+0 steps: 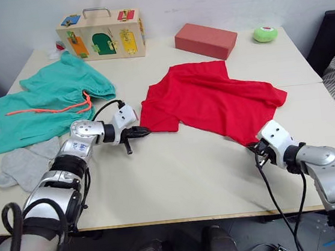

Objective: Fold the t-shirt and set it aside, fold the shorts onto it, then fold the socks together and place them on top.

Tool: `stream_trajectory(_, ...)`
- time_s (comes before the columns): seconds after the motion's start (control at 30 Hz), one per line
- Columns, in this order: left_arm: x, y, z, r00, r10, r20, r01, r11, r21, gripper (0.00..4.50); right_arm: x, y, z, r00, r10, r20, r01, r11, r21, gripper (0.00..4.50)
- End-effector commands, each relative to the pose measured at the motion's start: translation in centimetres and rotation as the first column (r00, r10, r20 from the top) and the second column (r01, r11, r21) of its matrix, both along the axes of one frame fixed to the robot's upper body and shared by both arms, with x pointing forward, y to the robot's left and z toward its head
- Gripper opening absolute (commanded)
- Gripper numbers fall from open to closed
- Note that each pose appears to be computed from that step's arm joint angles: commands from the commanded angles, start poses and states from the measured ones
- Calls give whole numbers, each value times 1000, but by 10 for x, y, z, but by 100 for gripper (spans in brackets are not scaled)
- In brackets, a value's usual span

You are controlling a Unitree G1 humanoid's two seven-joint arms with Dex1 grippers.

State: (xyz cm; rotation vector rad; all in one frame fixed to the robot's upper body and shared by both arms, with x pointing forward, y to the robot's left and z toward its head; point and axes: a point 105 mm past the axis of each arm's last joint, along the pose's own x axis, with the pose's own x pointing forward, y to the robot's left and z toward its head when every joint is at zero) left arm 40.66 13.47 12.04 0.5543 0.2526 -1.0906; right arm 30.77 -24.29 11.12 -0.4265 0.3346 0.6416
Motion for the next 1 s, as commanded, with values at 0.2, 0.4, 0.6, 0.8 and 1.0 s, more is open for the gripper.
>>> stream_trajectory(0.2,-38,2,9,996,-91,11,91,994,-58,0,-18,12,19,999,35,1,-35,996,80,57)
stream_trajectory(0.4,-48,1,5,998,-55,10,55,996,-75,0,-13,15,1,998,45,44,-42,997,-66,254)
stream_trajectory(0.6,-52,6,13,999,-43,14,44,997,-71,0,2,-9,-10,999,-9,53,19,980,-199,254)
stream_trajectory(0.8,-56,13,25,999,-39,26,41,997,-60,0,8,-37,-23,997,-70,-20,63,966,-250,125)
stream_trajectory(1.0,-62,22,29,999,-25,32,27,998,-62,0,5,-35,-25,996,10,-93,-30,977,-213,2)
